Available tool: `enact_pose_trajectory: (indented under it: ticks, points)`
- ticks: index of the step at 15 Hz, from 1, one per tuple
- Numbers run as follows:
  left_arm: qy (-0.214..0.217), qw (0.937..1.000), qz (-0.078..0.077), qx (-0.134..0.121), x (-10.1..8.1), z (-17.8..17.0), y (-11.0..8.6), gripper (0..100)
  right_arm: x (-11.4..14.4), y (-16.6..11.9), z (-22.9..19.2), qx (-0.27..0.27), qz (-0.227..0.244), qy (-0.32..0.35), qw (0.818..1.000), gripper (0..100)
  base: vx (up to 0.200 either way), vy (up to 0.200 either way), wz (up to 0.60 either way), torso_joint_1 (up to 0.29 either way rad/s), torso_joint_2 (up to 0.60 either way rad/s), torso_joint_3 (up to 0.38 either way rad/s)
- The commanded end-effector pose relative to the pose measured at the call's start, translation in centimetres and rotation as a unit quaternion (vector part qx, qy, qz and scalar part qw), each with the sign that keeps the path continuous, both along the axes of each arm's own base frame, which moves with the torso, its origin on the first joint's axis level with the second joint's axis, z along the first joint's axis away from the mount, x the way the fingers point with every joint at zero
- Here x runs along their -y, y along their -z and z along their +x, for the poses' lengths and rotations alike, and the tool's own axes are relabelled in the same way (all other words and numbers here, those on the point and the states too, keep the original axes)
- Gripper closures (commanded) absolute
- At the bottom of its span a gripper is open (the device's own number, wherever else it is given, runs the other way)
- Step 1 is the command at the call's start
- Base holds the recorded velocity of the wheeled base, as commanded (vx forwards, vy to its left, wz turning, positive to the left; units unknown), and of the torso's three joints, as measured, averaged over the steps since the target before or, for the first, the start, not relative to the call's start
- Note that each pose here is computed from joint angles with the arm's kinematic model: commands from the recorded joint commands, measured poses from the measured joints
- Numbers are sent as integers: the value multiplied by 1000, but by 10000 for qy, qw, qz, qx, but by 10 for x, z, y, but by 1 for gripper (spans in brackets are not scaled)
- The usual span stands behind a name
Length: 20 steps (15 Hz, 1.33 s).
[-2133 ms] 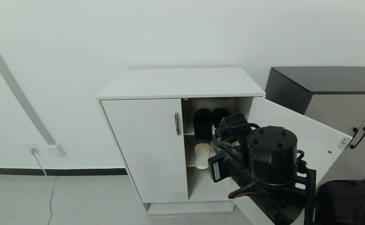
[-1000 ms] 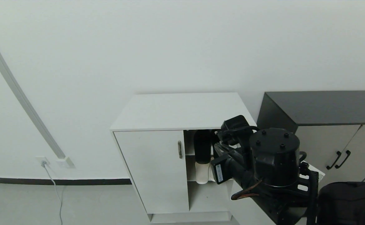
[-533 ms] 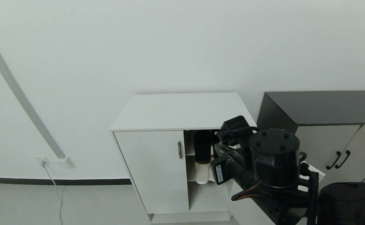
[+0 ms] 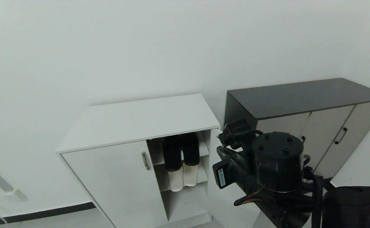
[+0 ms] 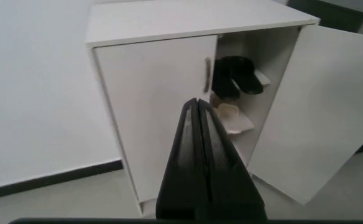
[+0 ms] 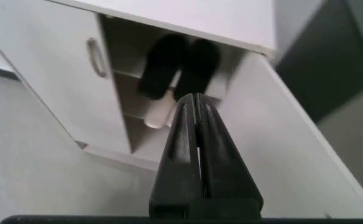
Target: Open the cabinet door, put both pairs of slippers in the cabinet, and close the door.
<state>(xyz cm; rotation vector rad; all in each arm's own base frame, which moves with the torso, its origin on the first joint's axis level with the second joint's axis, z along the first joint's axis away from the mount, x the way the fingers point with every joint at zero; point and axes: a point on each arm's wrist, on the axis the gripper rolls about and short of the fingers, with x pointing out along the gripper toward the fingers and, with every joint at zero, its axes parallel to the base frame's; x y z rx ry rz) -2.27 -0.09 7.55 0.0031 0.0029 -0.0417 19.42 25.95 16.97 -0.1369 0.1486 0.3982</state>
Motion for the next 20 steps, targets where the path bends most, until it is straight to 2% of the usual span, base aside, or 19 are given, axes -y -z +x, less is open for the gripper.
enact_pose_trajectory:
  ticks: [1,11,17,20]
  points:
    - [-1,10000,-1,7,0,0,0,100,2,0,3,11,0,50,10000,100,0,0,0,0,0,0]
    - [-1,10000,-1,7,0,0,0,100,4,2,5,51,-64,82,9999,100,0,0,0,0,0,0]
    - [-1,10000,-8,-1,0,0,0,100,10,3,13,48,-78,234,9997,100,-200,0,0,0,1,5]
    - [-1,10000,-8,-1,0,0,0,100,23,5,32,34,-121,544,9984,100,0,0,0,0,0,0]
